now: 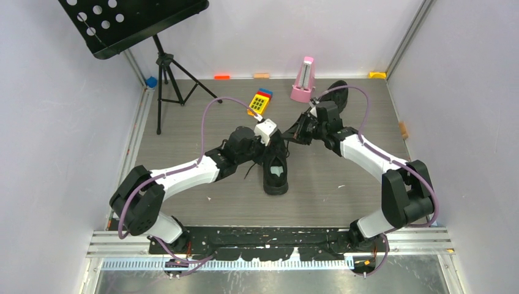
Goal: Tie the shoes
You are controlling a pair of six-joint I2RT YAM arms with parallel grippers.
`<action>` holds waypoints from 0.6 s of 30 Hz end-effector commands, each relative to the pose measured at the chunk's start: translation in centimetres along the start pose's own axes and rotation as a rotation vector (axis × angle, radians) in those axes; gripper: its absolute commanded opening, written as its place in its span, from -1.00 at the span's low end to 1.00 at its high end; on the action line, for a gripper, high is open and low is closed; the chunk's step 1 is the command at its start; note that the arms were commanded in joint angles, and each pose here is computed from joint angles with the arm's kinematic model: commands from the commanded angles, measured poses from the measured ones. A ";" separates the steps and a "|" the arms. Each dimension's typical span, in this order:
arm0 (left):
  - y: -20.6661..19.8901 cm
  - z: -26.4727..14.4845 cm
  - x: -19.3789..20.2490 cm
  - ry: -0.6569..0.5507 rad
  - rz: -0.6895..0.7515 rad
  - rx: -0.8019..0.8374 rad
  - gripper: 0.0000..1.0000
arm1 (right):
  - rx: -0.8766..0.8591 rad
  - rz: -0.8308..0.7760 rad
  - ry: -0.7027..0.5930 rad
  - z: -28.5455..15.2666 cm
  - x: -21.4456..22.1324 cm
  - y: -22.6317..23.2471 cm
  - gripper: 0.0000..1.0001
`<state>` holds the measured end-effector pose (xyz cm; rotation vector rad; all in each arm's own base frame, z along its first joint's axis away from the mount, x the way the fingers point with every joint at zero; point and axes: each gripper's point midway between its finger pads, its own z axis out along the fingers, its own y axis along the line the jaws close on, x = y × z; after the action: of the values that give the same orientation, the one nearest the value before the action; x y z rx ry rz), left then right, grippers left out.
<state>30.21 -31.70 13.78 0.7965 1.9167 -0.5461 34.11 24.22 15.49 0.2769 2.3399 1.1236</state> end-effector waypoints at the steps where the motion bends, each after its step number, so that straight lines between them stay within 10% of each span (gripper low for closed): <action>1: -0.3 -0.3 -1.7 -0.048 -0.005 0.011 -1.00 | 0.086 0.019 -0.194 -1.3 -5.7 -0.7 -0.87; 5: -0.3 -0.3 -1.7 -0.047 -0.005 0.011 -1.00 | 0.201 0.041 -0.237 -2.4 -5.8 -3.3 0.23; 18: -0.6 0.1 -1.4 -0.030 -0.012 0.023 -1.00 | 0.089 0.226 -0.167 -2.5 0.9 -5.4 0.30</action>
<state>30.11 -31.73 13.70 0.7973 1.9212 -0.5513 31.47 18.15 10.44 0.6291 2.3558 0.9289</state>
